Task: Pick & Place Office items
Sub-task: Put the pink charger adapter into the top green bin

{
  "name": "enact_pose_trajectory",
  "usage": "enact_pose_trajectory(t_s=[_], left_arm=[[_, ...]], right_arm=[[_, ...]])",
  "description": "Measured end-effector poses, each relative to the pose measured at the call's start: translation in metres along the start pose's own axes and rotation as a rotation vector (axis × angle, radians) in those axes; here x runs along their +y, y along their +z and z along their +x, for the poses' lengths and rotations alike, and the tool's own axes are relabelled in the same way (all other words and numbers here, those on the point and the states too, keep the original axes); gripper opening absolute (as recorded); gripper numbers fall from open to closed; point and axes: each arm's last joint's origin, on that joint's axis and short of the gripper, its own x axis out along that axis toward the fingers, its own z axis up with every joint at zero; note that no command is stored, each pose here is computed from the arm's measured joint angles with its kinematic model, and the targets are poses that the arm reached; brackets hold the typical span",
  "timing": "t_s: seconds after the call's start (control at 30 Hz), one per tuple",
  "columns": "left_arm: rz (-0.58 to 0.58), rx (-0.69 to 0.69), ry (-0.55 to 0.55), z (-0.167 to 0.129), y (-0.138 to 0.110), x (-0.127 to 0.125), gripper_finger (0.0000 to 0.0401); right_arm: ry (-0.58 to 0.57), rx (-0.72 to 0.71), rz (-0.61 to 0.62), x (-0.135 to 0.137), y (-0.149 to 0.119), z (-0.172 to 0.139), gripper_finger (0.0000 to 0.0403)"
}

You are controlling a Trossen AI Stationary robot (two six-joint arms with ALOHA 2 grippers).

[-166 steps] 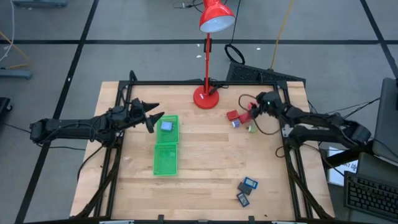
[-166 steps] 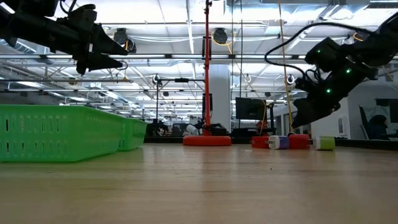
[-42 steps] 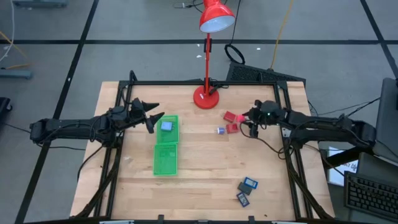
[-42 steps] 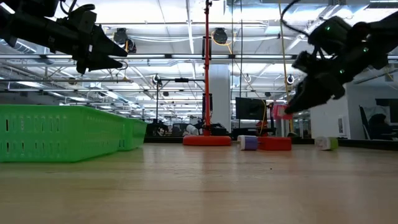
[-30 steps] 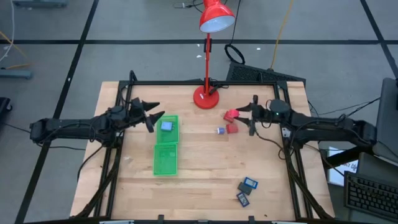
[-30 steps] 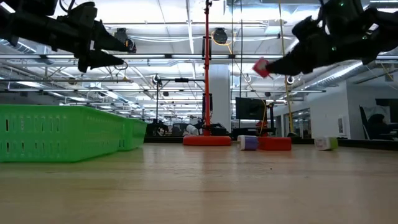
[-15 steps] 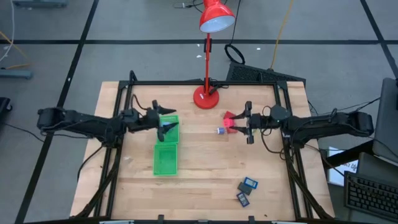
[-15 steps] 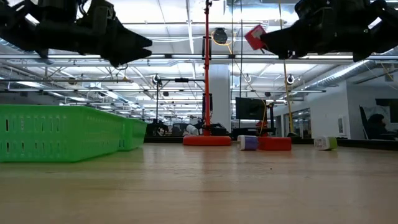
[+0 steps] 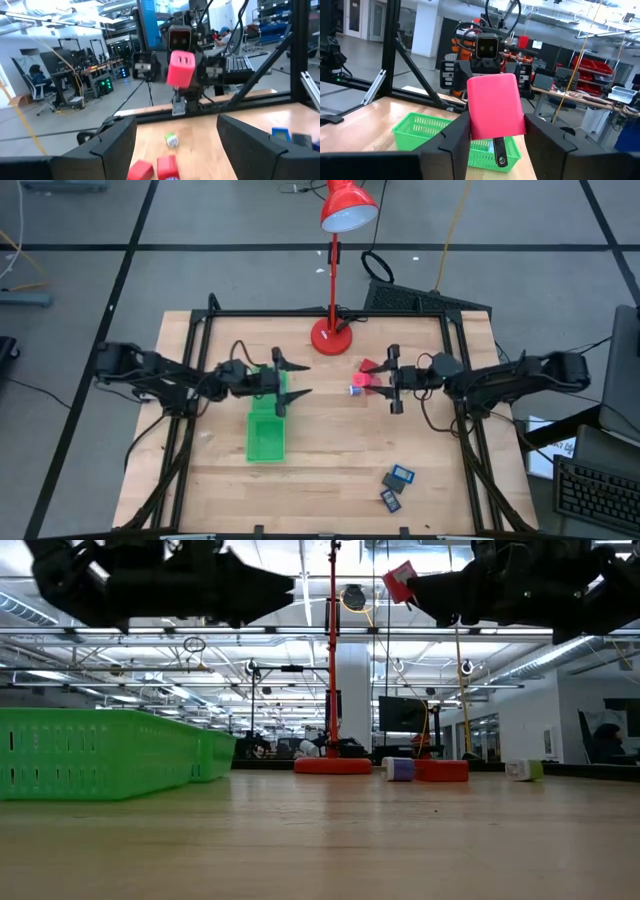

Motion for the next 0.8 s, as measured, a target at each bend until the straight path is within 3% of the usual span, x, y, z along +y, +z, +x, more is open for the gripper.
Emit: enact_pose_trajectory(t_s=[0.43, 0.8], left_arm=[[0.0, -0.015, -0.013, 0.071, 0.002, -0.007, 0.0274], [0.011, -0.032, -0.032, 0.092, 0.009, -0.012, 0.0274]], right_arm=[[0.001, -0.05, -0.002, 0.001, 0.001, 0.005, 0.0152], [0.055, -0.02, -0.017, 0.007, 0.011, 0.022, 0.0151]])
